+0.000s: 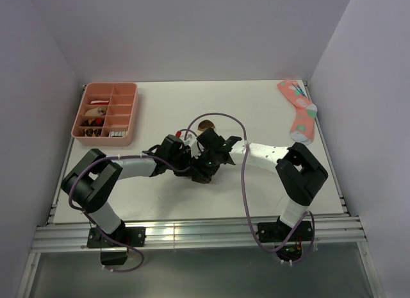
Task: Roll the socks
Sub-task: Roll the sock at the center of the board.
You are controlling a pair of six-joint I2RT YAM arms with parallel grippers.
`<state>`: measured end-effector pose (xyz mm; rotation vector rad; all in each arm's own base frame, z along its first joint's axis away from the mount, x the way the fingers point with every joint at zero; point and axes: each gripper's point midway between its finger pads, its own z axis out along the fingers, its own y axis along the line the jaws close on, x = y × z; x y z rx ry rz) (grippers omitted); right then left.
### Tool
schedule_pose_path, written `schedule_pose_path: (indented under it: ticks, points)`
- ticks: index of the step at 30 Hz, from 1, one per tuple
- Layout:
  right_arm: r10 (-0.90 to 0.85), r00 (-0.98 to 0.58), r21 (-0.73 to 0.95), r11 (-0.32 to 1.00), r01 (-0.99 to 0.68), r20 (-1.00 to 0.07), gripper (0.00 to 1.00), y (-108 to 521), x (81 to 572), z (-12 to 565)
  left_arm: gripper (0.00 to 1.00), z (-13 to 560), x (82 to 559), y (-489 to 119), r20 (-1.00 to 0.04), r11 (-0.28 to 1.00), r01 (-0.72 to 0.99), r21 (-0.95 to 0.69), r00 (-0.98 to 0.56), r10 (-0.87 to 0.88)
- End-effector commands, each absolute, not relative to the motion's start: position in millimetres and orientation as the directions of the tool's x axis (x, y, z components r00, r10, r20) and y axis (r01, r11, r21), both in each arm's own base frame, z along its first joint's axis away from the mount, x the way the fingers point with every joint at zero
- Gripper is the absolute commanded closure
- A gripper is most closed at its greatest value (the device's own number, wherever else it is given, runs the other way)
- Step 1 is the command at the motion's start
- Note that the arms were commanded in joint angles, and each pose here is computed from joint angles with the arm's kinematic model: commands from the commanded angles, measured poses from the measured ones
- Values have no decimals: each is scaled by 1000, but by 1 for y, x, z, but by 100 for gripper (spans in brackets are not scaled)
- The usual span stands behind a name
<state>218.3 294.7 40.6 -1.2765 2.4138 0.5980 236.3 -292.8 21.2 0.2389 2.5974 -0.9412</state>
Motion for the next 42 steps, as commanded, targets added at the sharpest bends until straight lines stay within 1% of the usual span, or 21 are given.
schedule_pose_path:
  ticks: [1,5,16,25,34,42]
  points:
    - [-726,-497,183,471,-863,-476,41,307,214,33,100,9,230,-294,-399,765,313,-563,-913,80]
    - [-731,-502,188,472,-861,-461,47,306,213,29,100,9,230,-295,-396,763,310,-567,-915,77]
    - [-747,-536,218,490,-844,-394,47,299,203,22,100,5,234,-293,-393,777,270,-568,-919,32]
    - [-738,-523,204,485,-850,-426,46,299,207,35,100,0,242,-284,-393,798,226,-559,-919,-16]
    - [-650,-594,240,553,-798,-475,42,281,238,53,100,-3,247,-279,-391,804,215,-555,-920,-24]
    - [-637,-605,268,550,-791,-478,41,277,235,51,100,-1,254,-278,-391,801,209,-560,-920,-33]
